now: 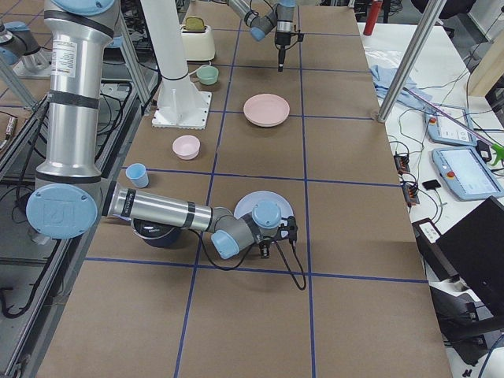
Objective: Stack three plates with pink and blue
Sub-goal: 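Grasp the rim of the light blue plate with the right gripper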
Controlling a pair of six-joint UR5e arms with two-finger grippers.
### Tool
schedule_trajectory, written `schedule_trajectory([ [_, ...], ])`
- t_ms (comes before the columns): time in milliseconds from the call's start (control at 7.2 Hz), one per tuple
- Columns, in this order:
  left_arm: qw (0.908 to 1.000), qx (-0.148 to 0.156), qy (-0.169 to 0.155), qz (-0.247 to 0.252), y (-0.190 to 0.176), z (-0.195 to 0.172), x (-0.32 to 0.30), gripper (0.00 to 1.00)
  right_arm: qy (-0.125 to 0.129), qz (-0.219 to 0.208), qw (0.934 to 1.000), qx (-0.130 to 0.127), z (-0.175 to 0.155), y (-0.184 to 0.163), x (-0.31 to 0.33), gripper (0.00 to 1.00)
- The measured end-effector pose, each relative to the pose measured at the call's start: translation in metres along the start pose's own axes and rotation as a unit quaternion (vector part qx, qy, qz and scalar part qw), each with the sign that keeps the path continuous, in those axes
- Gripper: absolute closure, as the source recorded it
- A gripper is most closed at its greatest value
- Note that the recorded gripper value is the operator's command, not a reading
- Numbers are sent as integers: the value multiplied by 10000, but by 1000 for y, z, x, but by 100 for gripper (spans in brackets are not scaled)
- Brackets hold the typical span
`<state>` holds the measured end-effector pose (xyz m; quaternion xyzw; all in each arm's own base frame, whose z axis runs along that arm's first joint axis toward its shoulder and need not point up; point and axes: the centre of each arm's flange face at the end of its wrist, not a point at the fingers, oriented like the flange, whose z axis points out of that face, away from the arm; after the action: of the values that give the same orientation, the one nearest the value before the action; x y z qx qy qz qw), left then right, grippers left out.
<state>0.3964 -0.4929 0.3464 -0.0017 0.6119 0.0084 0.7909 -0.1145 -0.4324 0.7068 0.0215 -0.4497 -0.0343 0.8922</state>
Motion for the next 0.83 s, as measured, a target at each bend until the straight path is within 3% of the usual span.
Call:
schedule_trajectory([
  [278, 10000, 3, 2, 0, 0, 0, 0, 48, -1, -3, 10000, -4, 1, -1, -1, 55],
  [694, 10000, 8, 5, 3, 0, -1, 1, 48, -3, -13, 10000, -6, 2, -3, -1, 100],
  [833, 10000, 11, 6, 1, 0, -1, 1, 48, -6, -20, 10000, 0, 2, -4, -2, 100],
])
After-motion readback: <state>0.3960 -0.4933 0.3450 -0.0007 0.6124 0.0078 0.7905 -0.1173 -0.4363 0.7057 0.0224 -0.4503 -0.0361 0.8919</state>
